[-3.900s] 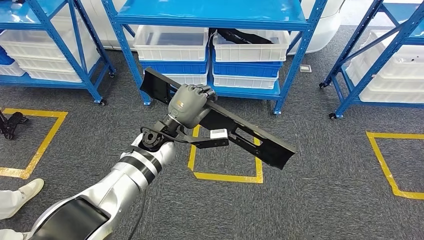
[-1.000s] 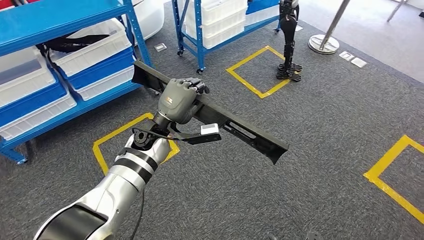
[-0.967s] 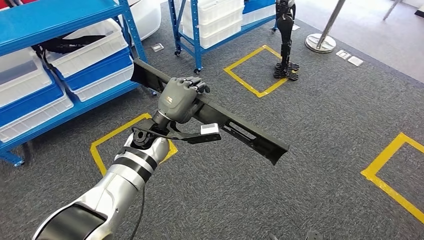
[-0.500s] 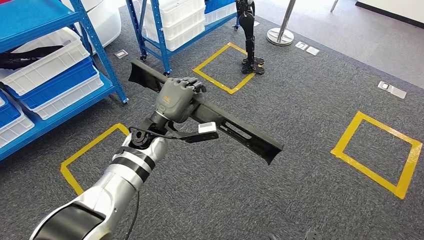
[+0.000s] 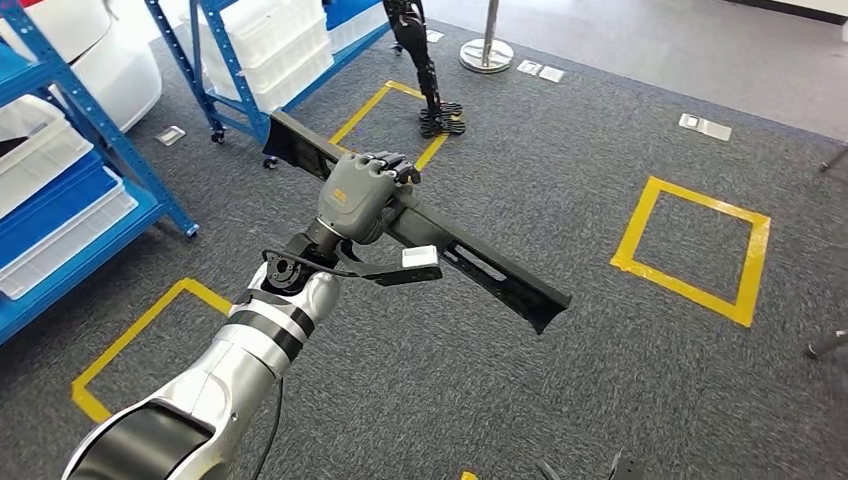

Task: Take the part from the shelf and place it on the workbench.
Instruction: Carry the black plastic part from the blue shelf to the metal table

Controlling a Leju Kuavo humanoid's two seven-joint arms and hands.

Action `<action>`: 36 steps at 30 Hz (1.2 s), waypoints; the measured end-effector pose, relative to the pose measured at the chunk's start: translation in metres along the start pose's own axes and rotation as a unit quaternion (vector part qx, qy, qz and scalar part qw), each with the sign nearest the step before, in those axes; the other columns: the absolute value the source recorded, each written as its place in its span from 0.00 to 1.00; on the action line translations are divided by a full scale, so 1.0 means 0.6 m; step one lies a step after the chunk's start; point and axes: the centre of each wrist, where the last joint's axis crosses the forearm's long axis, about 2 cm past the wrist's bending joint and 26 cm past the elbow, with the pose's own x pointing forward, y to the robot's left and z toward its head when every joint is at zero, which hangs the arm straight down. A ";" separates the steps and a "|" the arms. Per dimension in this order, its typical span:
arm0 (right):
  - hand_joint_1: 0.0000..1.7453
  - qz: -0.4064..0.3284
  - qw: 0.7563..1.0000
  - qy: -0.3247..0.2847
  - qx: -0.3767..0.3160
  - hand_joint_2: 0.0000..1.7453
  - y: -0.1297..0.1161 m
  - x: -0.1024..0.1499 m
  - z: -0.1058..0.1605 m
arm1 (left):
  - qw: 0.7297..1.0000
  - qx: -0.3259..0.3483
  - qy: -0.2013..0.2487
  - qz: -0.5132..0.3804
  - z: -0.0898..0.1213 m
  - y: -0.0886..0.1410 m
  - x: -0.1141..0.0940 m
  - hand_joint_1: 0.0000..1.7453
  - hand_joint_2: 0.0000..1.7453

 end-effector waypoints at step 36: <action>0.00 -0.005 1.000 0.005 -0.005 1.00 -0.014 -0.014 0.000 | 1.000 -0.009 -0.006 0.005 0.017 -0.008 0.001 1.00 1.00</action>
